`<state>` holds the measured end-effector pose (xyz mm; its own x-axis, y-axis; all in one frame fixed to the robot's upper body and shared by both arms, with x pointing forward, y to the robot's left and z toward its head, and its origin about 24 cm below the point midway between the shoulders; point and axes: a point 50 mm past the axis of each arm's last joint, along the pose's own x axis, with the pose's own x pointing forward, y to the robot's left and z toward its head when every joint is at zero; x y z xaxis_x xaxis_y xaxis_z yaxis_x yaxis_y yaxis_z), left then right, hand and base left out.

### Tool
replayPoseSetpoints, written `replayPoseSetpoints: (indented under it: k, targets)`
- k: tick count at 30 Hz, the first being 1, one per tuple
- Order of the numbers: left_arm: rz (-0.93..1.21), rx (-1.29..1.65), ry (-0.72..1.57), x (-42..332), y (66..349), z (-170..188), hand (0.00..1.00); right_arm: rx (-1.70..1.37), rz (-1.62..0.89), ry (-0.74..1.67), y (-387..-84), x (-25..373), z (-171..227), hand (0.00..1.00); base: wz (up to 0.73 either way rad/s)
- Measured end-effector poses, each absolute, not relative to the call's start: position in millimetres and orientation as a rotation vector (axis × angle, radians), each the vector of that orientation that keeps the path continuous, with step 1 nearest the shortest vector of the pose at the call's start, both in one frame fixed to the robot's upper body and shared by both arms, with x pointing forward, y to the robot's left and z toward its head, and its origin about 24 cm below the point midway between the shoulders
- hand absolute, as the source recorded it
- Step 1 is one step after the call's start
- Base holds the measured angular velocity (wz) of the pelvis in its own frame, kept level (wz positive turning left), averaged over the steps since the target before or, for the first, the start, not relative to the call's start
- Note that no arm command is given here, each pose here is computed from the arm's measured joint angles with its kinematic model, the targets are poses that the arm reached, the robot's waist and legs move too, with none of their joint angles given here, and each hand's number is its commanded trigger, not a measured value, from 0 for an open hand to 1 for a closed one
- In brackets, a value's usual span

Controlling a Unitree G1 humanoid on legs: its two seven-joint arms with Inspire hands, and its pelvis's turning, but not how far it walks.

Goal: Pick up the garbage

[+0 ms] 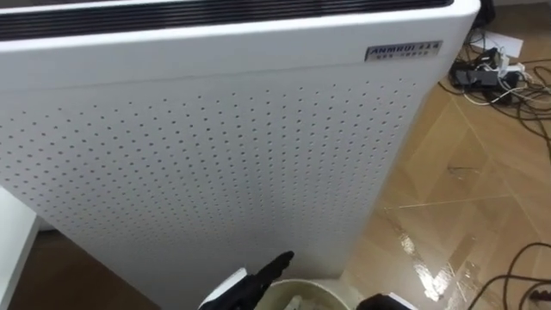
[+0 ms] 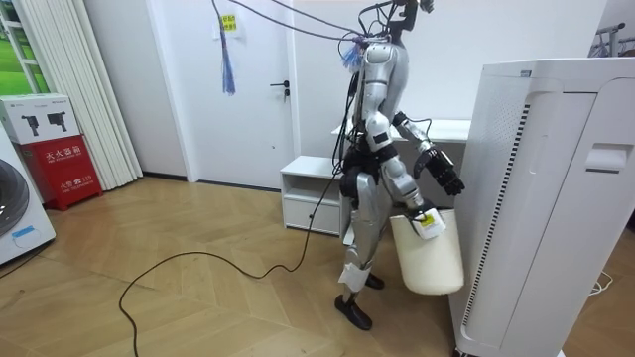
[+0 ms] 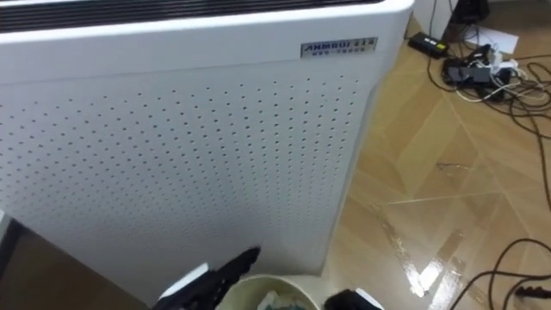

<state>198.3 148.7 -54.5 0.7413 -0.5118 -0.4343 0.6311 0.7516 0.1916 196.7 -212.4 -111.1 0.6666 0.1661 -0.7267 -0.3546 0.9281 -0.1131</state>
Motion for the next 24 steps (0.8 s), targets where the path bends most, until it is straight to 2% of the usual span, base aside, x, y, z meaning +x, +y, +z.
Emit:
replayPoseSetpoints:
  k: [5,11,17,24]
  targets:
    - [-0.501,0.335,0.509,173.9,169.9,-80.6,0.0,-0.195,0.189,0.887,-228.4,153.6,-127.6,1.0,-0.23]
    - [-0.37,0.317,0.673,146.7,189.4,-108.1,0.0,-0.149,0.072,0.938,-241.2,126.8,-134.4,1.0,-0.16]
    - [-0.138,0.217,0.899,98.2,218.6,-138.3,0.0,-0.074,-0.048,1.018,-245.7,93.3,-145.5,1.0,-0.17]
    - [0.151,0.08,1.066,49.9,246.1,-153.0,0.0,0.069,-0.223,1.106,-253.5,63.7,-155.9,1.0,-0.02]
